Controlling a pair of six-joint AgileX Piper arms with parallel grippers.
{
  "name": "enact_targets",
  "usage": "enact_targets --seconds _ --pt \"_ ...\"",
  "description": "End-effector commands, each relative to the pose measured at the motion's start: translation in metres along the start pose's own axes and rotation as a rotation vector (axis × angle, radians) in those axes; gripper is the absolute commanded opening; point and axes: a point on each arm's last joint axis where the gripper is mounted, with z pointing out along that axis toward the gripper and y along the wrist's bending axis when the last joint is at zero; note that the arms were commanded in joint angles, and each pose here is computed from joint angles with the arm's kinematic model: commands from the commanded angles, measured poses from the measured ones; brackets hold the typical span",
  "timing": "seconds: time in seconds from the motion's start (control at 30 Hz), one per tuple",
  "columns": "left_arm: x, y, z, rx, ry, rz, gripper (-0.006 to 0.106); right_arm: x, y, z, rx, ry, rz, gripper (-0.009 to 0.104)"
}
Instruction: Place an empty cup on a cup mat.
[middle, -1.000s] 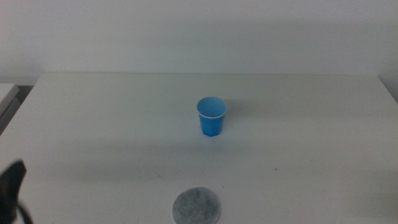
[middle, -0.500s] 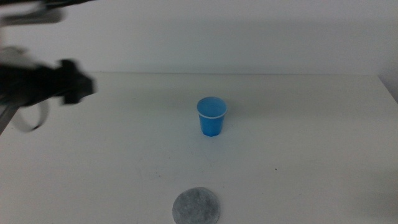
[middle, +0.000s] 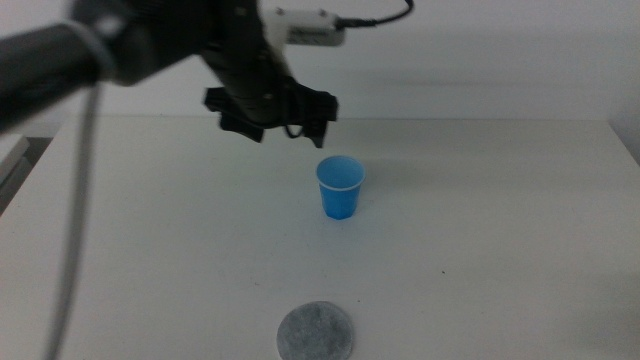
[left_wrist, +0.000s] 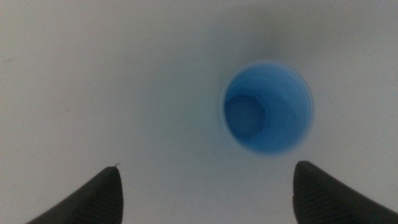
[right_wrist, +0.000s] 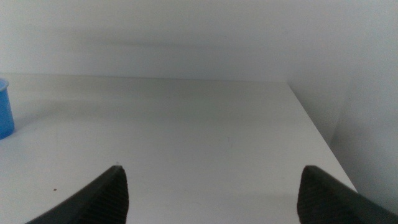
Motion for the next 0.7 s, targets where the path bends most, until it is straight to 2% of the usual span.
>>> enact_targets --seconds 0.0,0.27,0.47,0.57,0.67 --pt "-0.010 -0.010 0.020 -0.004 0.037 0.008 0.094 0.000 0.000 0.000 -0.001 -0.008 -0.010 0.093" --pt "-0.021 -0.017 0.098 -0.005 0.069 0.013 0.094 0.000 0.000 0.000 -0.001 -0.008 -0.010 0.093" --pt "-0.017 -0.016 0.127 -0.001 0.067 0.009 0.092 0.000 0.000 0.000 -0.001 -0.008 -0.010 0.093" --pt "-0.015 -0.018 0.129 0.020 0.076 -0.011 0.082 0.000 0.000 0.000 -0.001 -0.008 -0.010 0.093" --pt "-0.012 -0.020 0.133 0.041 0.102 -0.033 0.054 0.000 0.000 0.000 -0.001 -0.008 -0.010 0.093"
